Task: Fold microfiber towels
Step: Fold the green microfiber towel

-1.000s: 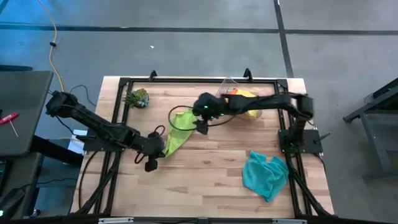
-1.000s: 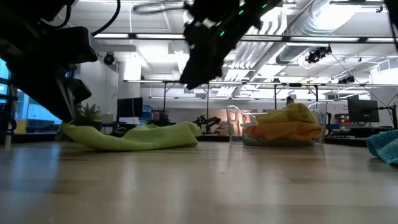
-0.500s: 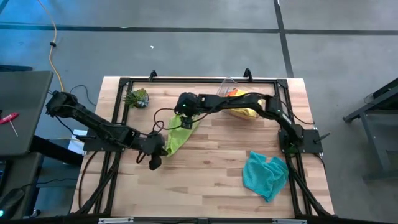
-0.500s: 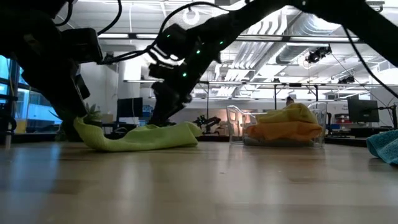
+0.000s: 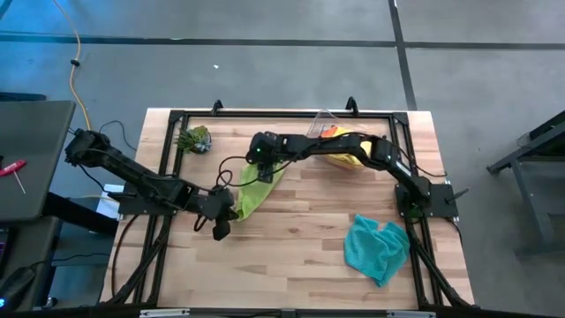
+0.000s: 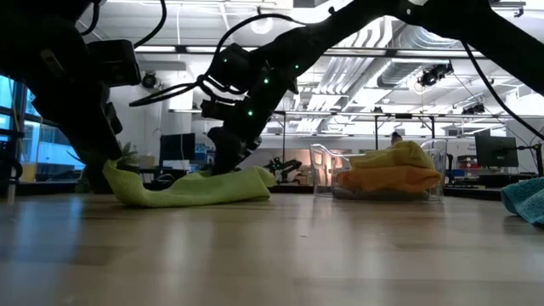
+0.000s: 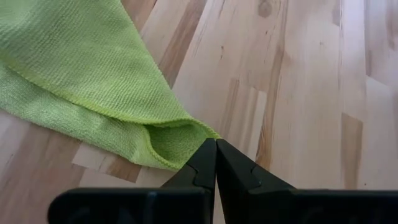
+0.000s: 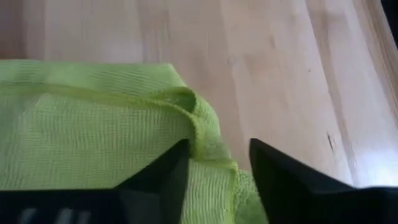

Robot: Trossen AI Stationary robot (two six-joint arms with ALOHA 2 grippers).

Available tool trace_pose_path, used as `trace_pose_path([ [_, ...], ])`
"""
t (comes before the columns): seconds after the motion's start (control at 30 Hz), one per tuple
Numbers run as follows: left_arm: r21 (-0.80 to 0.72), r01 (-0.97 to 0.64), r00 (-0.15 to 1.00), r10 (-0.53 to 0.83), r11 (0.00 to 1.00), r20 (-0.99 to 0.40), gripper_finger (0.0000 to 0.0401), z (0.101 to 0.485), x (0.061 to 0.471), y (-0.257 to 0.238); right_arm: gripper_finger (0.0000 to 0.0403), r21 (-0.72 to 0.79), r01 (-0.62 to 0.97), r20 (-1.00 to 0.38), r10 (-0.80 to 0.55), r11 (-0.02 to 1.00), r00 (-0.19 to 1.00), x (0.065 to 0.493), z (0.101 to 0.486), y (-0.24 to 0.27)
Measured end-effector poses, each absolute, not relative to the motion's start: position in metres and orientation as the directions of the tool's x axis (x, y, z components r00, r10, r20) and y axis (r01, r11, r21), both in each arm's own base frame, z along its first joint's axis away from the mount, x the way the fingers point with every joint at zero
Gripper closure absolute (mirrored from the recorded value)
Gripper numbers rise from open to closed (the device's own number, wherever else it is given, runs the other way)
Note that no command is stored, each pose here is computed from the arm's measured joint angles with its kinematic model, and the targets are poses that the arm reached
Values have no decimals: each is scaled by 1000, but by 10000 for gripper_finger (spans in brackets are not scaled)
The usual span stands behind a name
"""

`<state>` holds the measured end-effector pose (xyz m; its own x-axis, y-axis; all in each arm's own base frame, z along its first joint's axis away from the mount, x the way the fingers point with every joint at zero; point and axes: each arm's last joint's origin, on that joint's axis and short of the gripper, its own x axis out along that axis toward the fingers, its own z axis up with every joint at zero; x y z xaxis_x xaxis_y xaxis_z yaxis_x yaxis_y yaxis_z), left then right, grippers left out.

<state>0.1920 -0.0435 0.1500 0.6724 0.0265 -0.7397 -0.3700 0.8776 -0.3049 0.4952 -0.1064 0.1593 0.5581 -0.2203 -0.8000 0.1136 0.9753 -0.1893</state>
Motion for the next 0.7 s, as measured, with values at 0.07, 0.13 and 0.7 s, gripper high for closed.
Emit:
trace_pose_path([
  [0.07,-301,-366,672,27,881,-740,401,150,192,-43,290,-190,115,-804,-221,975,552,496,154,-107],
  [0.13,-300,-366,672,27,881,-740,401,150,192,-43,330,-186,113,-816,-217,976,536,496,148,-106],
  [0.7,-287,-393,721,100,873,-685,401,175,181,-30,402,-140,169,-851,-206,975,483,447,245,-108],
])
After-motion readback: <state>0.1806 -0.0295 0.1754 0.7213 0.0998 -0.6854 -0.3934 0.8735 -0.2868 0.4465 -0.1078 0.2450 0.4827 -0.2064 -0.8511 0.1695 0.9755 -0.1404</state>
